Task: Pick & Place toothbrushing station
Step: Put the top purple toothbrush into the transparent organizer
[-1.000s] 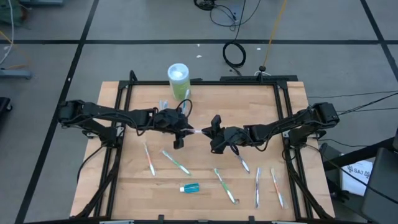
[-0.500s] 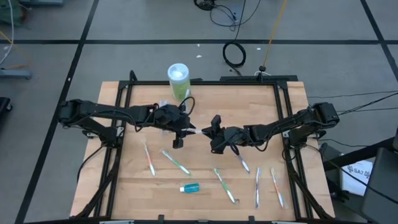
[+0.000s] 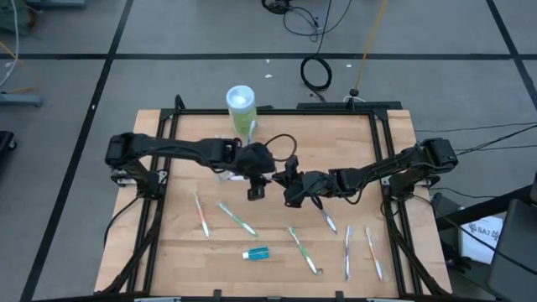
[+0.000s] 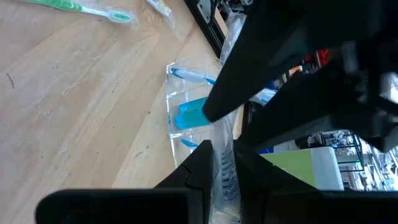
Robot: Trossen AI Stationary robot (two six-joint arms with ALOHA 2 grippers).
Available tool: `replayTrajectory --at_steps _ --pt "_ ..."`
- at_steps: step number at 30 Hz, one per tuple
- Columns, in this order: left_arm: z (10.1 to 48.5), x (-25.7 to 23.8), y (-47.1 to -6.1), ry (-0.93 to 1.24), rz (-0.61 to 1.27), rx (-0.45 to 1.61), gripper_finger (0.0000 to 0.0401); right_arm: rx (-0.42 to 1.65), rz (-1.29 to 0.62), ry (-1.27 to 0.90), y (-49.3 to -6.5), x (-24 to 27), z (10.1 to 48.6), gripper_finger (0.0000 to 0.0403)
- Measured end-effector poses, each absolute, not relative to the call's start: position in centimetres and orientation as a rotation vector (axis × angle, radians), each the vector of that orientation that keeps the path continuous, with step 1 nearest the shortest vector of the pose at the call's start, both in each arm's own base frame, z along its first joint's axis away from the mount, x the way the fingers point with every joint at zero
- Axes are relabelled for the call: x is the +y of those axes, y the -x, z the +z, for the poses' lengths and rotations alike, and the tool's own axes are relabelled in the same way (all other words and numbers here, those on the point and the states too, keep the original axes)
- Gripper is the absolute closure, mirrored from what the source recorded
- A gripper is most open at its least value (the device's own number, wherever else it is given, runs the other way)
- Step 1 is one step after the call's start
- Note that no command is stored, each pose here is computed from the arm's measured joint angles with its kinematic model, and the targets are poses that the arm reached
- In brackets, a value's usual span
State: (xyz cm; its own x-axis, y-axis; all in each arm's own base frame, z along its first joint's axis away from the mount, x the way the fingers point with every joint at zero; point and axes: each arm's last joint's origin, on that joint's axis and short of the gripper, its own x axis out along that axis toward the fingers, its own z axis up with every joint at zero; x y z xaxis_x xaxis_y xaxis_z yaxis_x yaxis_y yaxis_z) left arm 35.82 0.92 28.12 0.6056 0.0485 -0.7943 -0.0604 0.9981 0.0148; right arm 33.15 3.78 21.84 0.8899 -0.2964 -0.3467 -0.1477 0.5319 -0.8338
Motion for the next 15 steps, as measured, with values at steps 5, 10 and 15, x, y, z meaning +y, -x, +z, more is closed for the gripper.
replayTrajectory --at_steps 5,10,15 --pt "27.78 1.33 -35.76 0.031 0.091 0.944 0.0217 0.487 -0.094 1.017 -33.15 3.76 21.84 0.0364" --pt "27.51 1.35 -35.78 0.021 0.086 0.953 0.0226 0.487 -0.094 1.018 -33.15 3.76 21.84 0.0364" --pt "27.64 1.30 -35.95 0.036 0.072 0.932 0.0282 0.488 -0.093 1.022 -33.15 3.76 21.84 0.0364"
